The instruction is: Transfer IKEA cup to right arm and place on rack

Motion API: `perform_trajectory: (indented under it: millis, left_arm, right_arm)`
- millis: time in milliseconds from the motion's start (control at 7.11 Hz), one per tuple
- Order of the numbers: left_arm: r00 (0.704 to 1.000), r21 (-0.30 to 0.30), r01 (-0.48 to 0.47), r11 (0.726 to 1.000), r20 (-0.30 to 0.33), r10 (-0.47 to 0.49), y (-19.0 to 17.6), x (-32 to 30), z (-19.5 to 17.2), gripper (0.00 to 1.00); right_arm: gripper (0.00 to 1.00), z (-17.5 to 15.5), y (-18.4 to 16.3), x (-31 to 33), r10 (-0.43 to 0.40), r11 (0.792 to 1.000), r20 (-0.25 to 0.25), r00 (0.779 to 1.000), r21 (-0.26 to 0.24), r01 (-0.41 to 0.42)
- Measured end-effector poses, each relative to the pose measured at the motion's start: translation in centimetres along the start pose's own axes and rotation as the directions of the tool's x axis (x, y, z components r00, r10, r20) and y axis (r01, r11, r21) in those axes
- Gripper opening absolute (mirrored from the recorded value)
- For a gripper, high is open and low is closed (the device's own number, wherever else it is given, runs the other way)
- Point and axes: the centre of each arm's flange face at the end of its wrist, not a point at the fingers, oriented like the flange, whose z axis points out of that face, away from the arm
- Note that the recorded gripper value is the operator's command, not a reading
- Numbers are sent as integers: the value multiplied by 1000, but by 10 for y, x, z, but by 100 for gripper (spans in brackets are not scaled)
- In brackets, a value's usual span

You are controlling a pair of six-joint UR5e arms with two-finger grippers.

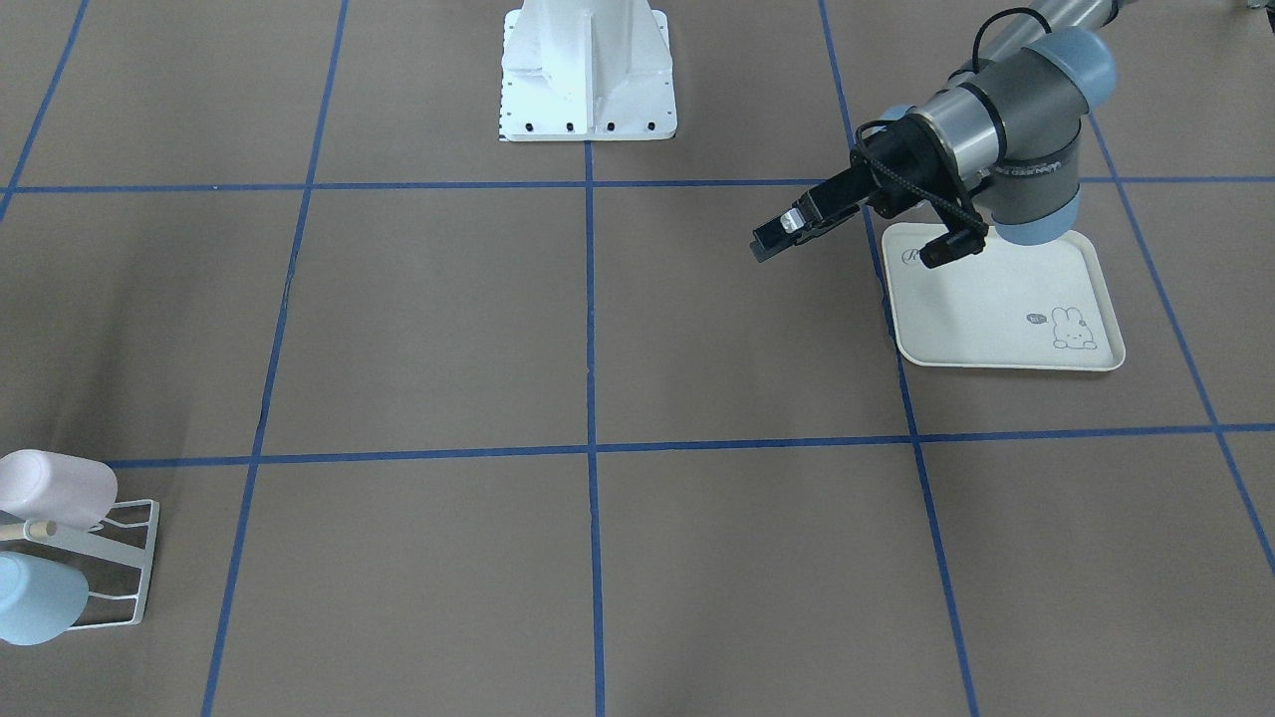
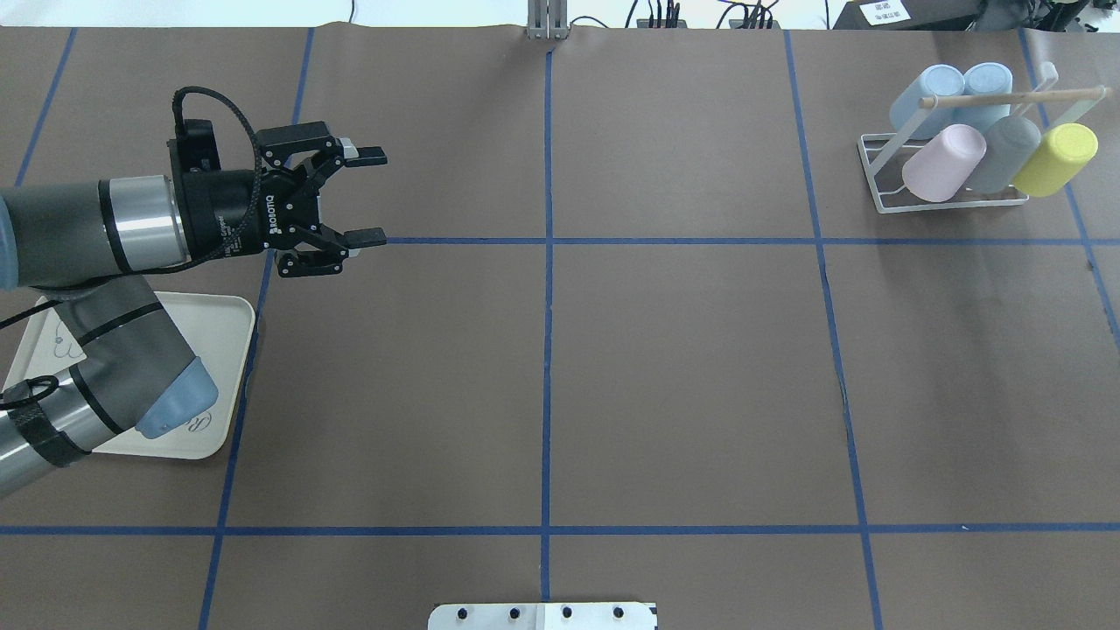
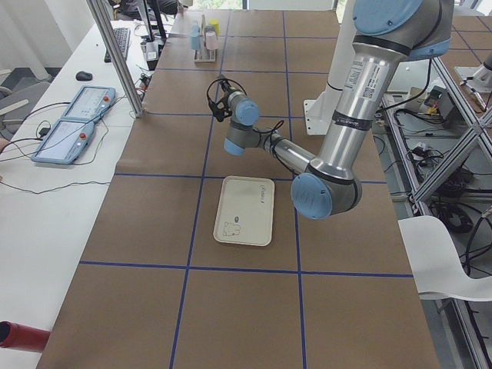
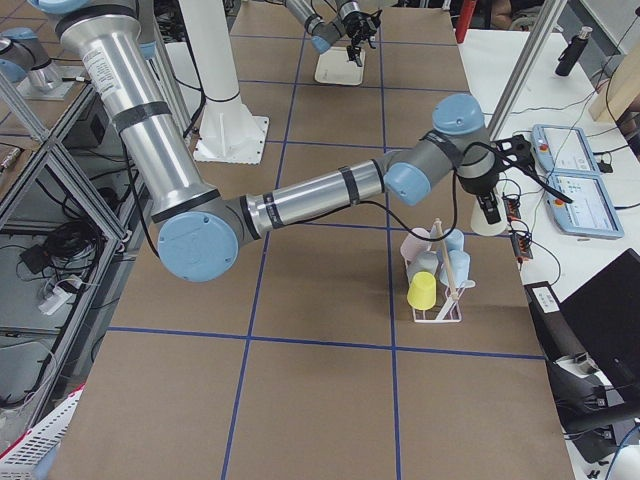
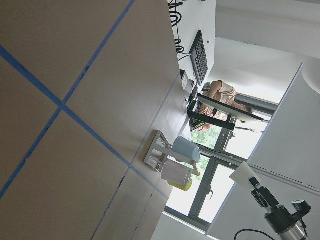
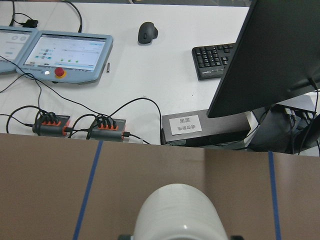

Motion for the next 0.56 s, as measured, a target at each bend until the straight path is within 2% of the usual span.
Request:
perform_trajectory:
  millis: [281,562]
  left_arm:
    - [1000,7,5,1000,8,-5,-4,-5,2,100]
    - [1000,11,7,1000,13,-7,-6,-8,2,100]
  right_arm:
    - [14,44,-23,43,-10,995,-47,999,-95,6]
    - [14,69,-35,50,6,988,-37,999,-156,-12]
